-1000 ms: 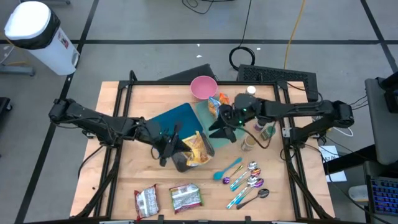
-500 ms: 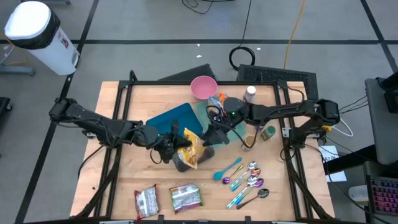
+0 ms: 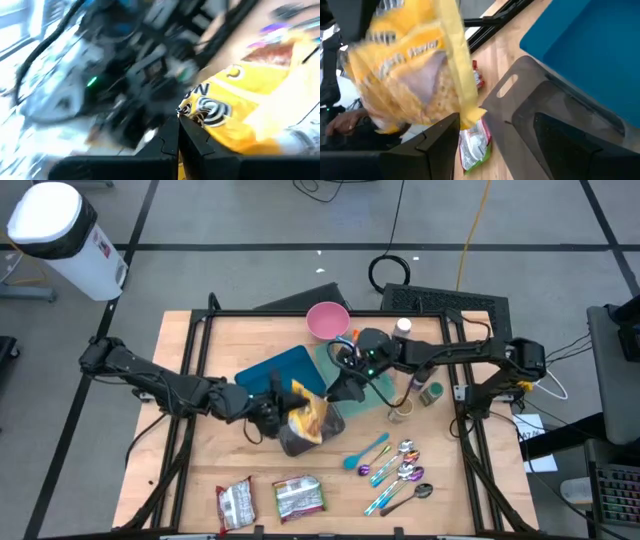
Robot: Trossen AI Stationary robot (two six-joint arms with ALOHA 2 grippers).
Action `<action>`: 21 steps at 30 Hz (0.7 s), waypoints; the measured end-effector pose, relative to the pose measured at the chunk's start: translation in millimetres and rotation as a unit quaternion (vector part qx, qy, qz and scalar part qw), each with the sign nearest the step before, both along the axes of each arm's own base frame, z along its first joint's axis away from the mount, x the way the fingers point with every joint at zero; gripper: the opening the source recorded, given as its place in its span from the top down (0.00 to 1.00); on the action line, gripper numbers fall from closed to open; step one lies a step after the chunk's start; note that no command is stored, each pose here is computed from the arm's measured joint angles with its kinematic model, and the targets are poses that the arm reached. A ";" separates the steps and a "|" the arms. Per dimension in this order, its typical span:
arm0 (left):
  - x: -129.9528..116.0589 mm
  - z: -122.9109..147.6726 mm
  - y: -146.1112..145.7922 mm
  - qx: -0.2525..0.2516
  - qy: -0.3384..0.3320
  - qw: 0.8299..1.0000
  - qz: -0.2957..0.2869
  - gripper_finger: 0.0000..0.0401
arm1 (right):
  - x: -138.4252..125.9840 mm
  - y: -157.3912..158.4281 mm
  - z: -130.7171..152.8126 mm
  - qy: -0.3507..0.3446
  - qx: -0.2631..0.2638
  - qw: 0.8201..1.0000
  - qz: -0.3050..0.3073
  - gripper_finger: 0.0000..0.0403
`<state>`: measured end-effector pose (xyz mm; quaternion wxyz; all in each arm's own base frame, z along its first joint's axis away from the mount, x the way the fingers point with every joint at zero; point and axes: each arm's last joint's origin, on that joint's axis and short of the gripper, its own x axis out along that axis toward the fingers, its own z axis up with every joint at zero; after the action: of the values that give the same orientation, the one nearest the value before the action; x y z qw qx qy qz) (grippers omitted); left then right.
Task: Pick & Place Food Item
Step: Put the yellow noodle pack into the green bin
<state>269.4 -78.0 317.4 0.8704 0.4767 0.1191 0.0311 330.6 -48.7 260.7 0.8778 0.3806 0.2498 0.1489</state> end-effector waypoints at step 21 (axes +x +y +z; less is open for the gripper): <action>1.8 8.6 26.2 0.058 -0.031 0.979 0.194 0.99 | -9.3 -0.1 -14.4 -0.132 0.083 0.978 -0.138 0.40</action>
<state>271.2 -51.8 326.0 0.8221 0.4927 0.1807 0.2208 321.3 -48.9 246.2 0.8807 0.4597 0.0634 0.0954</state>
